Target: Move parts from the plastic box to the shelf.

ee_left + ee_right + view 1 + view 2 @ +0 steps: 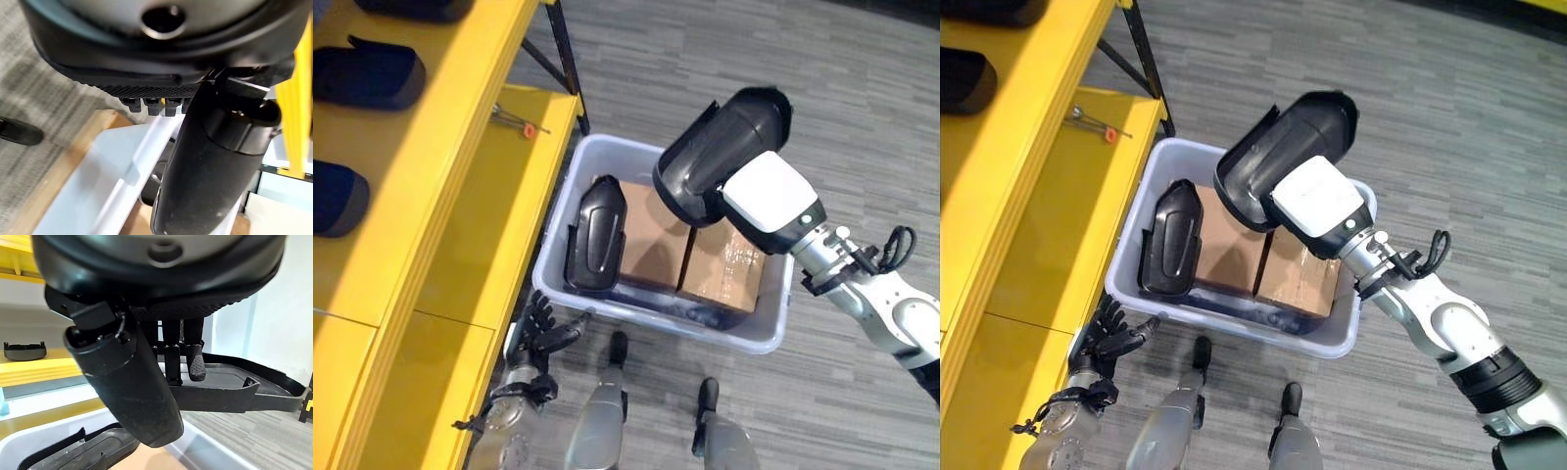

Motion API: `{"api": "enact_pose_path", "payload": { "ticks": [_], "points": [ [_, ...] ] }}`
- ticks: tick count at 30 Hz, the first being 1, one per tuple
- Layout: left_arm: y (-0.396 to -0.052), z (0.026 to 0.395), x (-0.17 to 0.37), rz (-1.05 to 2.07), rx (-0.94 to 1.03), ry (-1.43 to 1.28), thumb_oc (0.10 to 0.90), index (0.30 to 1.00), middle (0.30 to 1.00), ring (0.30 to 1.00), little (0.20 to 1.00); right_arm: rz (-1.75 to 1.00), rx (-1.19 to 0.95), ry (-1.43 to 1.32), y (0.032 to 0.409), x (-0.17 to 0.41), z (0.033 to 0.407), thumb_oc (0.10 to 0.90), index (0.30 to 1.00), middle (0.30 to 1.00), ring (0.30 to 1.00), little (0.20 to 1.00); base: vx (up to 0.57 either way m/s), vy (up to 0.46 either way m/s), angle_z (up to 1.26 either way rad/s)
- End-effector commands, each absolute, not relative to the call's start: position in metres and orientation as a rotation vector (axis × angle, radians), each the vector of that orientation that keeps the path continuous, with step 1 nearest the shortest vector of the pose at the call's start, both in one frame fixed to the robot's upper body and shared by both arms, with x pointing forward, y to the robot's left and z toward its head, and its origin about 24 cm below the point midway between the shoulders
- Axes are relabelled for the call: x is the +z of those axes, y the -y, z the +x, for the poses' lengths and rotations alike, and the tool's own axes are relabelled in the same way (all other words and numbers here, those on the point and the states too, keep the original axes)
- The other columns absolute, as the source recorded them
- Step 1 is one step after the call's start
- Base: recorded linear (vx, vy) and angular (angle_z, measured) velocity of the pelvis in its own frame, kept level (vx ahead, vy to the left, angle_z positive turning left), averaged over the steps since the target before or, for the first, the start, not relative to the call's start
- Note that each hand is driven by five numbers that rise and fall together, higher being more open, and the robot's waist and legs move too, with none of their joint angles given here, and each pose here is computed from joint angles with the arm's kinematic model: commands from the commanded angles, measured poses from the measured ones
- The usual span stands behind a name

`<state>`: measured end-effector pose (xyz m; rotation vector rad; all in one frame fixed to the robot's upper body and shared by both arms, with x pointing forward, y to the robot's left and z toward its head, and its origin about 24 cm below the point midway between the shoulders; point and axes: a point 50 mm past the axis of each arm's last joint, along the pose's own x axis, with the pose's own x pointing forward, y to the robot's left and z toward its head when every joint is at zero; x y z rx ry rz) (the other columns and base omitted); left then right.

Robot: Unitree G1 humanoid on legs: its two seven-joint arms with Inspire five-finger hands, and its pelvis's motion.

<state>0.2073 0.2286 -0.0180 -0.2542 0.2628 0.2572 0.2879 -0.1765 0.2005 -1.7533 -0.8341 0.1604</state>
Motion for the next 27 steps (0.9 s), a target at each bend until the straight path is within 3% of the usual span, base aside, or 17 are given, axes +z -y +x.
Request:
{"api": "enact_pose_path", "payload": {
  "ticks": [1,14,23,27],
  "points": [
    [-0.235,0.19,-0.02,-0.193,0.244,-0.258,0.9,1.0,1.0,1.0,1.0,-1.707,0.042,1.007,0.17,0.234,0.283,0.4,0.3,0.3,0.3,0.3,0.03,-0.054,0.01],
    [-0.241,0.175,-0.031,-0.243,0.338,-0.302,0.9,1.0,1.0,1.0,1.0,-1.731,0.01,1.192,0.158,0.27,0.276,0.4,0.3,0.3,0.3,0.3,-0.03,-0.131,0.14],
    [-0.235,0.181,-0.032,-0.261,0.314,-0.299,0.9,1.0,1.0,1.0,1.0,-1.747,-0.077,1.192,0.171,0.271,0.267,0.4,0.3,0.3,0.3,0.3,-0.13,-0.075,0.93],
    [-0.231,0.183,-0.03,-0.279,0.305,-0.288,0.9,1.0,1.0,1.0,1.0,-1.731,-0.071,1.177,0.172,0.268,0.268,0.4,0.3,0.3,0.3,0.3,-0.11,0.022,0.17]
  ]
}}
